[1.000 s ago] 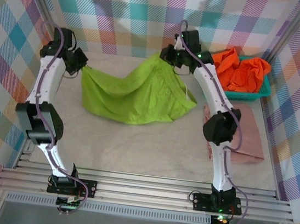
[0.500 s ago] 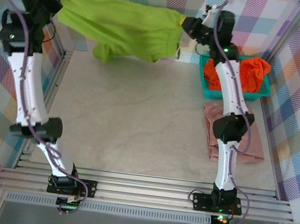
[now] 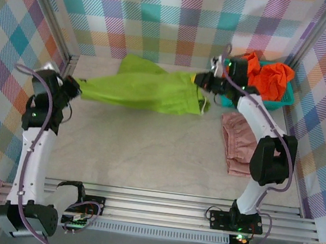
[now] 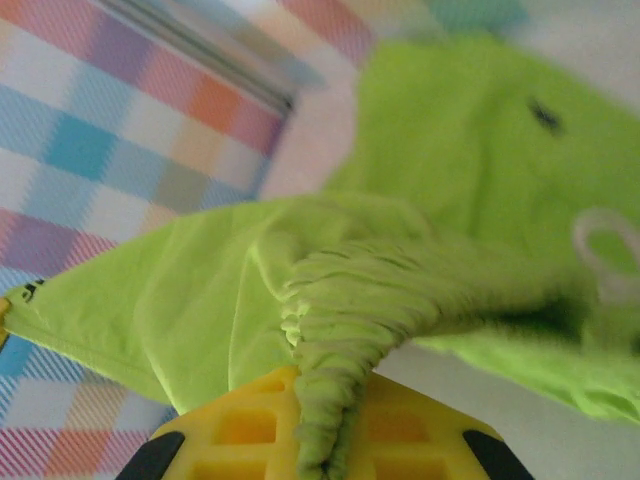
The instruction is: Fold and stack the shorts
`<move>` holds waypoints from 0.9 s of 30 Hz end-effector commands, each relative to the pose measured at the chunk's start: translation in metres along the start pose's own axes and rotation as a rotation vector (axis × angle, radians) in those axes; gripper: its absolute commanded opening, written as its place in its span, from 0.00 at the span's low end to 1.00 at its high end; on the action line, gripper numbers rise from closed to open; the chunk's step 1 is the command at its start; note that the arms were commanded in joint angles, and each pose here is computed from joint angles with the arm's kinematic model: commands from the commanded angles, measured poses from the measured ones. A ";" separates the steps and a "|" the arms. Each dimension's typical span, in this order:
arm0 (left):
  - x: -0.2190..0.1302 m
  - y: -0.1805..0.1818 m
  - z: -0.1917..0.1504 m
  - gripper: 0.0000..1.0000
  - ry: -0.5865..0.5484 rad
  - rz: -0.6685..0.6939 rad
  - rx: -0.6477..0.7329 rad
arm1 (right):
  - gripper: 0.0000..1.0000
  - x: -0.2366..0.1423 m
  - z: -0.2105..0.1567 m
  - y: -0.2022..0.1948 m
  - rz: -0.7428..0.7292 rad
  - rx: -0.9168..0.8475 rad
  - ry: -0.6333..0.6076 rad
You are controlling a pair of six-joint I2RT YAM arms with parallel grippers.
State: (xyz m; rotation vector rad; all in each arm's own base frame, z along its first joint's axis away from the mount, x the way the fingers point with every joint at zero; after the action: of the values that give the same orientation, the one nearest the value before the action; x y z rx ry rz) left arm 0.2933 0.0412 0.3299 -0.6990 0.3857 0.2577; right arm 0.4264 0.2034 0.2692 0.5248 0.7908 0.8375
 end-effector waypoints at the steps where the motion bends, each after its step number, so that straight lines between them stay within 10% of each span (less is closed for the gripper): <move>1: -0.029 0.008 -0.003 0.00 -0.081 -0.005 -0.007 | 0.00 -0.031 -0.028 0.052 0.035 -0.150 -0.027; 17: -0.044 0.065 -0.025 0.00 -0.070 0.315 0.018 | 0.02 -0.044 -0.305 0.033 -0.300 0.206 0.430; 27: -0.049 0.064 -0.028 0.00 -0.086 0.277 0.026 | 0.57 -0.060 -0.320 0.082 -0.153 -0.058 0.575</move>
State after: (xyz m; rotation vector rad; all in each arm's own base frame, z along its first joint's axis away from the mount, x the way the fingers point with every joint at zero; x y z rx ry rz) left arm 0.2215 0.0619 0.2839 -0.6214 0.4729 0.5438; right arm 0.1100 0.2396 0.1249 0.2252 1.4043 0.8207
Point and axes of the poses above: each hand's point on the last joint's axis, 136 mm out from that joint toward the fingers, its own x axis out along the fingers, its own y axis along the line the jaws close on, z = x × y, the point moved 4 cm from there along -x, back along the fingers, and after that the axes turned 5 degrees about -x, right-handed, at the moved point
